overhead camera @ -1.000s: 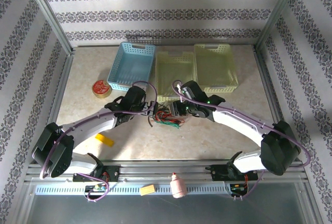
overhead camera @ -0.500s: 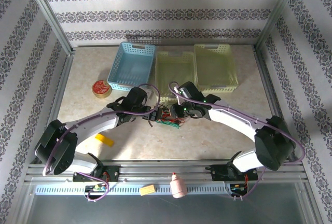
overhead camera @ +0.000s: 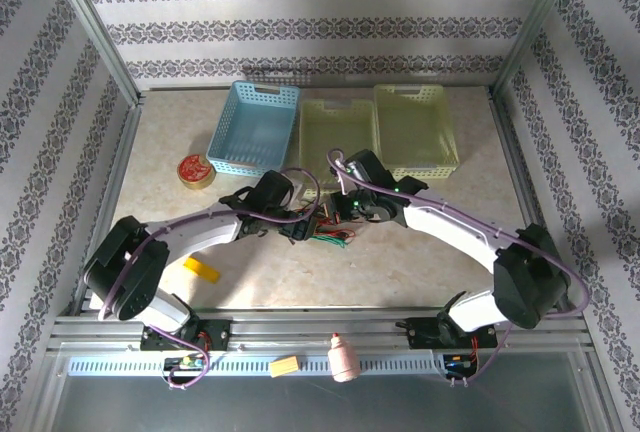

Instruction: Untangle the cables

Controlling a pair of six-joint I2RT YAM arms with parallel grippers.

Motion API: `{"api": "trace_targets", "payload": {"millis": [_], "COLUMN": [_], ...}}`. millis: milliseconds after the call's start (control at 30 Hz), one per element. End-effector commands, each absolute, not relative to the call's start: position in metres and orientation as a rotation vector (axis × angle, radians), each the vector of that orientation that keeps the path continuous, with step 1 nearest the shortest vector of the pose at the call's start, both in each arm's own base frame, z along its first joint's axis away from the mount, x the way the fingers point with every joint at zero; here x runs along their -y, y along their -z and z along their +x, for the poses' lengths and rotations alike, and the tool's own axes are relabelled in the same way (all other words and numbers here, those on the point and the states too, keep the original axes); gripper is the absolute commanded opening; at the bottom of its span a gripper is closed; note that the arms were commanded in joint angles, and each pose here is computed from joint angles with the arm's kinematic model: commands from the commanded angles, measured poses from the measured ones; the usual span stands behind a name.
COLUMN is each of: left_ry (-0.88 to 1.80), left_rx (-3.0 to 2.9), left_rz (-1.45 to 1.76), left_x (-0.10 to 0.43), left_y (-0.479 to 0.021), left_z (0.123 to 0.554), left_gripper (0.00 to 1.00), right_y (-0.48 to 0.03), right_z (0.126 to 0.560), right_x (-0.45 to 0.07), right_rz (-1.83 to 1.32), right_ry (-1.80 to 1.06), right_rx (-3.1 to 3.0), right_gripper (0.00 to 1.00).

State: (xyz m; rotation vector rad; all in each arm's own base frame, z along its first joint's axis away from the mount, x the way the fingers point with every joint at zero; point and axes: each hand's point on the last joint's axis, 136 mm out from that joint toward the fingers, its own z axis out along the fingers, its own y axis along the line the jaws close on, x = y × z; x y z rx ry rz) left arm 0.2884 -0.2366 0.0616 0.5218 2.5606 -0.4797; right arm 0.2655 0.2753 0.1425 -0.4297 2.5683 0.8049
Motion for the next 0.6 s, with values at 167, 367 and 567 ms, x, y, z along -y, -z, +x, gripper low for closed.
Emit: {"api": "trace_targets", "payload": {"millis": [167, 367, 567], "left_ry": [0.515, 0.567, 0.579], "left_rx": [-2.483, -2.469, -2.477], "left_rz": [0.563, 0.554, 0.537], "left_x": [0.258, 0.269, 0.272], "left_y": [-0.065, -0.056, -0.047], "left_z": [0.310, 0.324, 0.333], "left_gripper": [0.88, 0.63, 0.63], "right_y": [-0.225, -0.252, -0.294], "right_z": [0.272, 0.279, 0.287], "right_x": [-0.288, -0.278, -0.258], "right_rz": [-0.415, -0.340, -0.233], "right_ry": [-0.994, -1.001, -1.034], "right_rx": [-2.363, -2.274, -2.123], "right_gripper": [0.00, 0.00, 0.00]}}
